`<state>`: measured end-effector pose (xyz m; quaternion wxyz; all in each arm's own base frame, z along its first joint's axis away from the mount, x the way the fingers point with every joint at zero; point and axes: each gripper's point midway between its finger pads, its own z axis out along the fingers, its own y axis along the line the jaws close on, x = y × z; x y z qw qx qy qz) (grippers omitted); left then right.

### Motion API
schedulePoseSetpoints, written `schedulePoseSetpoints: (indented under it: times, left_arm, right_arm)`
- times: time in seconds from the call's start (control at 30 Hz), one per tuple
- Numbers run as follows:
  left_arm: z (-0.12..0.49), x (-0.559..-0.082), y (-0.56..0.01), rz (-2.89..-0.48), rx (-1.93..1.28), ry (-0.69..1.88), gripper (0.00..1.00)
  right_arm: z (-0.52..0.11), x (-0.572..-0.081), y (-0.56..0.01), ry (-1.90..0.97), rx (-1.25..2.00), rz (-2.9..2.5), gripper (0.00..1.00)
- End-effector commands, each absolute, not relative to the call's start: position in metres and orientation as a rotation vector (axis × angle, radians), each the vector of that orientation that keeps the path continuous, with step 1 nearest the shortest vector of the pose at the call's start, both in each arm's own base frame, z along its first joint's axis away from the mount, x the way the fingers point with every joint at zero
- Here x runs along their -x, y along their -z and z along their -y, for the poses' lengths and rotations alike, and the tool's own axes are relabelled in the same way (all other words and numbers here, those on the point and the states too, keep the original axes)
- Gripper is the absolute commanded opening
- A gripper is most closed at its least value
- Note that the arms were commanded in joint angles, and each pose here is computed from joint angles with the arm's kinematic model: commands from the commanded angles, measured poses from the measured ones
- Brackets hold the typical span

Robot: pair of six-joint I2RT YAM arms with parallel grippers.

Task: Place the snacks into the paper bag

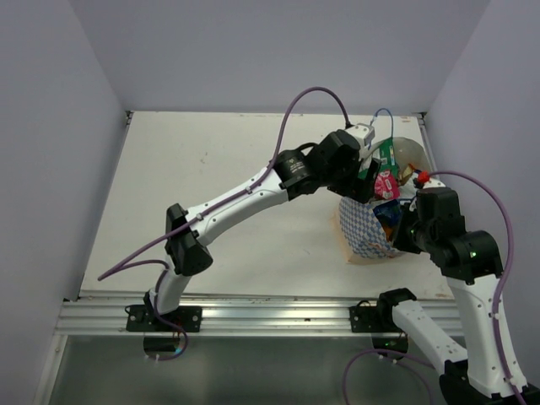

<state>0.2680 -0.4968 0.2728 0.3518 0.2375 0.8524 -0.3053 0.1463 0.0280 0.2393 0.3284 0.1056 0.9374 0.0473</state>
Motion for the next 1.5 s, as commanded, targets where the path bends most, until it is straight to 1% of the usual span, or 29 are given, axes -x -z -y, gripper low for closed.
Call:
schedulePoseSetpoints:
  times: [0.0, 0.23, 0.3, 0.37, 0.4, 0.43, 0.47, 0.5, 0.53, 0.57, 0.6, 0.63, 0.67, 0.73, 0.8, 0.87, 0.93, 1.17, 1.47]
  left_arm:
    - [0.504, -0.271, -0.273, -2.186, -0.613, 0.798, 1.00]
    - [0.518, -0.274, -0.265, -2.193, -0.618, 0.830, 1.00]
    - [0.521, -0.274, -0.261, -2.198, -0.619, 0.834, 0.97]
    - [0.522, -0.274, -0.264, -2.192, -0.616, 0.841, 0.89]
    - [0.521, -0.274, -0.266, -2.189, -0.617, 0.842, 0.83]
    - [0.520, -0.274, -0.267, -2.187, -0.617, 0.839, 0.59]
    - [0.520, -0.274, -0.267, -2.187, -0.616, 0.837, 0.46]
    - [0.520, -0.275, -0.268, -2.184, -0.614, 0.838, 0.36]
    - [0.519, -0.274, -0.268, -2.187, -0.612, 0.835, 0.19]
    - [0.519, -0.274, -0.269, -2.188, -0.608, 0.838, 0.11]
    - [0.517, -0.274, -0.271, -2.186, -0.607, 0.838, 0.06]
    - [0.516, -0.274, -0.271, -2.188, -0.606, 0.833, 0.00]
    - [0.515, -0.274, -0.271, -2.190, -0.604, 0.828, 0.00]
    - [0.511, -0.274, -0.275, -2.186, -0.604, 0.816, 0.00]
    - [0.507, -0.273, -0.274, -2.193, -0.604, 0.800, 0.00]
    - [0.505, -0.273, -0.275, -2.193, -0.603, 0.794, 0.00]
    - [0.502, -0.272, -0.275, -2.200, -0.607, 0.785, 0.00]
    - [0.479, -0.273, -0.271, -2.234, -0.606, 0.676, 0.00]
    - [0.422, -0.283, -0.282, -2.246, -0.516, 0.546, 0.00]
  right_arm:
    - [-0.027, -0.132, -0.236, -0.121, -0.245, -2.499, 0.00]
    - [-0.026, -0.132, -0.237, -0.113, -0.244, -2.495, 0.00]
    - [-0.026, -0.132, -0.239, -0.112, -0.244, -2.490, 0.00]
    - [-0.026, -0.133, -0.240, -0.111, -0.243, -2.490, 0.00]
    - [-0.025, -0.133, -0.242, -0.105, -0.243, -2.483, 0.00]
    - [-0.024, -0.134, -0.243, -0.102, -0.242, -2.484, 0.03]
    - [-0.024, -0.134, -0.244, -0.099, -0.239, -2.482, 0.16]
    - [-0.024, -0.135, -0.247, -0.099, -0.238, -2.470, 0.23]
    - [-0.023, -0.135, -0.249, -0.095, -0.235, -2.468, 0.30]
    - [-0.023, -0.136, -0.250, -0.092, -0.232, -2.468, 0.47]
    - [-0.023, -0.138, -0.255, -0.093, -0.231, -2.458, 0.52]
    - [-0.023, -0.139, -0.258, -0.092, -0.228, -2.452, 0.56]
    - [-0.023, -0.140, -0.260, -0.086, -0.222, -2.463, 0.60]
    - [-0.023, -0.145, -0.282, -0.101, -0.217, -2.411, 0.61]
    - [-0.021, -0.152, -0.309, -0.089, -0.214, -2.354, 0.64]
    - [-0.014, -0.158, -0.322, -0.041, -0.216, -2.330, 0.69]
    - [-0.010, -0.167, -0.328, -0.002, -0.214, -2.320, 0.72]
    - [0.001, -0.187, -0.301, 0.132, -0.242, -2.364, 0.73]
    - [0.019, -0.185, -0.310, 0.237, -0.289, -2.317, 0.73]
